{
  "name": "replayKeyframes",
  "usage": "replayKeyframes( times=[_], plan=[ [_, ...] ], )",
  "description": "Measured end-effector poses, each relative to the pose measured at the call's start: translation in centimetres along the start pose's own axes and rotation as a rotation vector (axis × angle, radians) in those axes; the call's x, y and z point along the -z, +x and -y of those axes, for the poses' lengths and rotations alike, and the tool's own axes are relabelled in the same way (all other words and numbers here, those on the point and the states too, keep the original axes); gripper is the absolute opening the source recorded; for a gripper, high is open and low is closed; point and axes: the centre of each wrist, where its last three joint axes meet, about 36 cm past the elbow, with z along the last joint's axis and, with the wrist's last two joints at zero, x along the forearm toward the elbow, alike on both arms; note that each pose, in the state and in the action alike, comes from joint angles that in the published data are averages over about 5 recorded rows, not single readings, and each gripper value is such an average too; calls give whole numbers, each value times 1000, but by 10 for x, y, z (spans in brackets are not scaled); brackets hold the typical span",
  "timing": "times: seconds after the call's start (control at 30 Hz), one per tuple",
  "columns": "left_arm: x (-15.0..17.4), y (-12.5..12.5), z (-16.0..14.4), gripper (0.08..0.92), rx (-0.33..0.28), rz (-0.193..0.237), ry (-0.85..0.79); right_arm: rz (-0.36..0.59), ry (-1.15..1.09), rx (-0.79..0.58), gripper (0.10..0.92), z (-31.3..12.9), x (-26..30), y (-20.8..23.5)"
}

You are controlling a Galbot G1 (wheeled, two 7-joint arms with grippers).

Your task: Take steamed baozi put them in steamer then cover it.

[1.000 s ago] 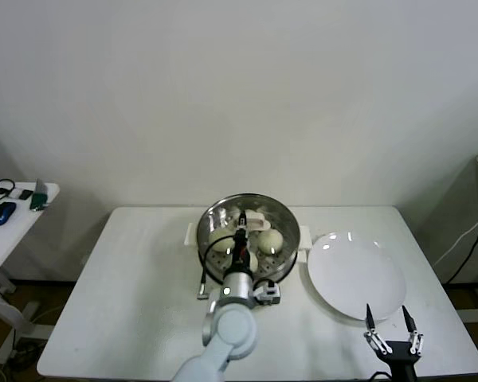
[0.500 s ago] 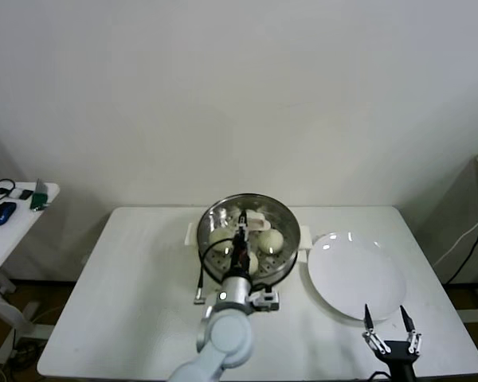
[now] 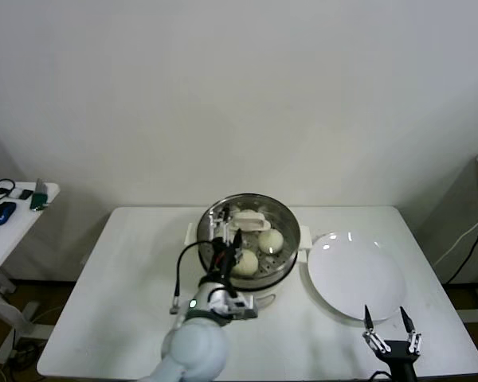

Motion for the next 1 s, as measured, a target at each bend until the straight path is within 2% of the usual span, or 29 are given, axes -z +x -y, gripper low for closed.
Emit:
replayKeyframes(
  times=[0.27, 0.47, 0.73, 1.0],
  plan=[
    [-48, 13, -32, 823, 52, 48, 344, -5, 12, 8, 823, -3, 3, -4],
    [-96, 30, -37, 823, 84, 28, 631, -14, 30, 19, 823, -2, 2, -8],
    [-150, 67, 8, 823, 103, -41, 900, -36, 63, 50, 823, 4, -2, -15],
    [-180, 100, 61, 823, 120, -105, 1040, -41, 74, 83, 823, 10, 1, -20]
  ],
)
